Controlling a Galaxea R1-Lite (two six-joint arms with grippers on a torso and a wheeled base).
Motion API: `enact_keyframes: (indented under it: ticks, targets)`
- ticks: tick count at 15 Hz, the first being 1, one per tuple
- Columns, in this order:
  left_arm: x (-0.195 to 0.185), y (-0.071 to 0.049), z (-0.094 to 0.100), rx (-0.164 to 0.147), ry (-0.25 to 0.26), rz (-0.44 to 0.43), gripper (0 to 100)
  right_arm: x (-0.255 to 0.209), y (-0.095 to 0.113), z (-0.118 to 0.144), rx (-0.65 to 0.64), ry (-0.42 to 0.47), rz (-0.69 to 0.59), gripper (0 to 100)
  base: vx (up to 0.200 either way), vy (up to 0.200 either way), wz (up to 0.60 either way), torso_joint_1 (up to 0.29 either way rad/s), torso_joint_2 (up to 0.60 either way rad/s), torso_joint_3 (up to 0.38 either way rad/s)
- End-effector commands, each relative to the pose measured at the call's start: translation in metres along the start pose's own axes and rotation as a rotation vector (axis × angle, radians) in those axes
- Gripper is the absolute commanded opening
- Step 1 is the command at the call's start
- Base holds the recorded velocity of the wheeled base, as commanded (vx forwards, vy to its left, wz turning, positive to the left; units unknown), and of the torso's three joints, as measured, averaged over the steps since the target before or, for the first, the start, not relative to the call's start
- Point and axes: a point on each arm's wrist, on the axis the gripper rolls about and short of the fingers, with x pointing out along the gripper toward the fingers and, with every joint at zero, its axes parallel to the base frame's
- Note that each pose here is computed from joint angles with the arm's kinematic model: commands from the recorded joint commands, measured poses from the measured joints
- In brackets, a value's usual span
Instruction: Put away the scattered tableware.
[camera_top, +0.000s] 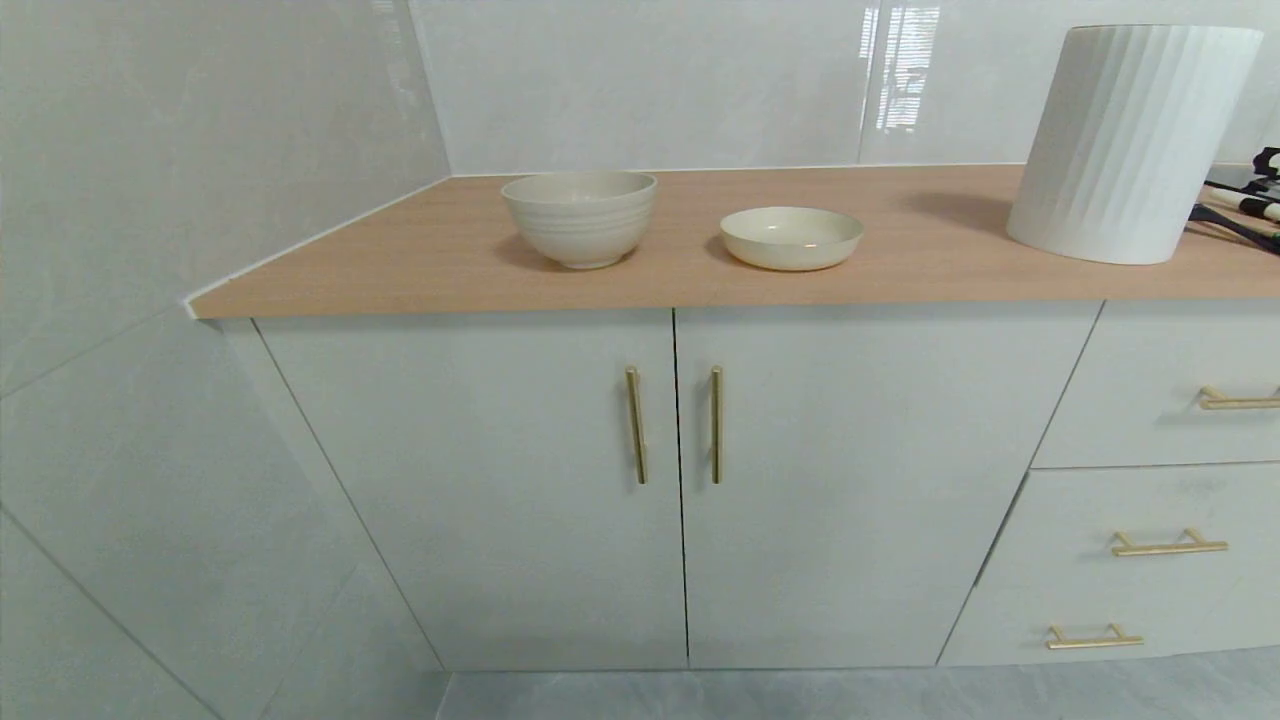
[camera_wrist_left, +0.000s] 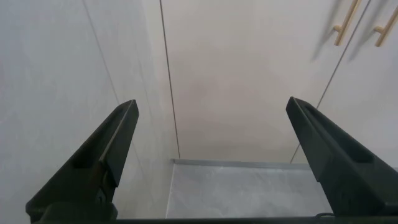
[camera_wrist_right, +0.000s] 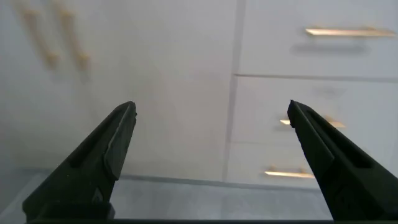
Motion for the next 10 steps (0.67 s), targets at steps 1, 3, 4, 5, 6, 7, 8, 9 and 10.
enact_keyframes:
  ticks: [1,3,4,5,6,7,8,9,10]
  targets:
    - [0.0,0.0,0.0,-0.001,0.0,0.002,100,0.042,0.002,0.05,0.026,0.206,0.215,100,0.0,0.0,0.0,0.0,0.0,0.0]
    - [0.0,0.0,0.0,-0.001,0.0,0.0,100,0.099,0.003,0.082,0.045,0.352,0.286,100,0.0,0.0,0.0,0.0,0.0,0.0]
    - [0.0,0.0,0.0,-0.001,0.0,0.0,100,0.113,0.006,0.089,0.044,0.365,0.322,100,0.0,0.0,0.0,0.0,0.0,0.0]
    - [0.0,0.0,0.0,-0.001,0.0,0.0,100,0.156,0.023,0.103,0.044,0.409,0.436,100,0.0,0.0,0.0,0.0,0.0,0.0]
    - [0.0,0.0,0.0,-0.001,0.0,0.0,100,0.185,0.036,0.103,0.046,0.434,0.469,100,0.0,0.0,0.0,0.0,0.0,0.0]
    - [0.0,0.0,0.0,-0.001,0.0,0.0,100,0.211,0.053,0.096,0.038,0.455,0.52,100,0.0,0.0,0.0,0.0,0.0,0.0]
    - [0.0,0.0,0.0,-0.001,0.0,0.0,100,0.226,0.062,0.09,0.038,0.47,0.539,100,0.0,0.0,0.0,0.0,0.0,0.0]
    - [0.0,0.0,0.0,-0.001,0.0,0.0,100,0.258,0.086,0.076,0.08,0.495,0.577,100,0.0,0.0,0.0,0.0,0.0,0.0]
    - [0.0,0.0,0.0,-0.001,0.0,0.002,100,0.276,0.108,0.07,0.14,0.519,0.612,100,0.0,0.0,0.0,0.0,0.0,0.0]
